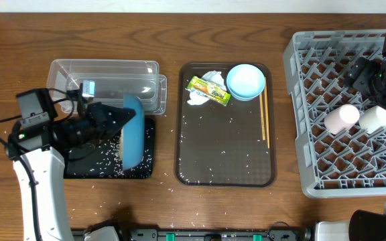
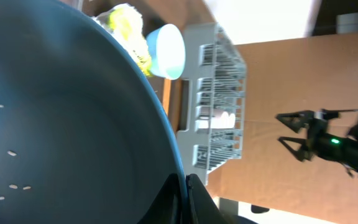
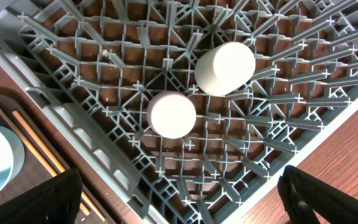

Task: Sort waste into correct bins and load items into the dishwasher rack
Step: 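Tilt the blue bowl with the left gripper to dump rice onto black tray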

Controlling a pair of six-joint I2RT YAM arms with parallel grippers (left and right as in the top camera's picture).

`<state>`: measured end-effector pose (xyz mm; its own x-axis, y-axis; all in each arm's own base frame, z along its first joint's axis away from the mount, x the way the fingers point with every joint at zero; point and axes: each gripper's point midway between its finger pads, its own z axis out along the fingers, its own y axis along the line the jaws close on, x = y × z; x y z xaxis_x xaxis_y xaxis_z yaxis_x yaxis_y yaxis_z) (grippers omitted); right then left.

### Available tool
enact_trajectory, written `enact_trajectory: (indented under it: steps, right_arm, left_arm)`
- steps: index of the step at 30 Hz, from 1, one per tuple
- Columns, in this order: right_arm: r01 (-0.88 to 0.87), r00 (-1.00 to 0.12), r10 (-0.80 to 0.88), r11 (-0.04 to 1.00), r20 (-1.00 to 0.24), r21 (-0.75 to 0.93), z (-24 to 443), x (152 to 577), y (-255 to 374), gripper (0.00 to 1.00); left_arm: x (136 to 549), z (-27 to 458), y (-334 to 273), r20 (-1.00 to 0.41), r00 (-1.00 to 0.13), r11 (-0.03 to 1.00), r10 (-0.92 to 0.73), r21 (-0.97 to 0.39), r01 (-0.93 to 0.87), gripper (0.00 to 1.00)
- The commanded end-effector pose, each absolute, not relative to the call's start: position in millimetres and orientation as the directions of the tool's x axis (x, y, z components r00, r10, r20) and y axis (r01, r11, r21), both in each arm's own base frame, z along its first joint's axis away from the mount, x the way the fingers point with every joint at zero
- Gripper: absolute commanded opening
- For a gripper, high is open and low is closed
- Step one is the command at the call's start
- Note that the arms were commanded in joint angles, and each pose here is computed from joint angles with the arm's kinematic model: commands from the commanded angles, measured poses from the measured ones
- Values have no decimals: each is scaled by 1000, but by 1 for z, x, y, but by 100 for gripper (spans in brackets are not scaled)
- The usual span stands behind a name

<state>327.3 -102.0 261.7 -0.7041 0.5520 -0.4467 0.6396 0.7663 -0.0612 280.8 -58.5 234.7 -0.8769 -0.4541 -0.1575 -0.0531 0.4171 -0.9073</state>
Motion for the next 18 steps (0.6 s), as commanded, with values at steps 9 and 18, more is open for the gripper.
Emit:
enact_trajectory:
  steps: [9, 18]
  right_arm:
    - [645, -698, 554, 761, -455, -63, 264, 327, -105, 99]
    - [646, -697, 554, 761, -455, -63, 264, 327, -105, 99]
  left_arm:
    - [269, 235, -38, -121, -837, 232, -534, -973, -7, 6]
    - [267, 251, -8, -127, -771, 130, -624, -990, 58, 6]
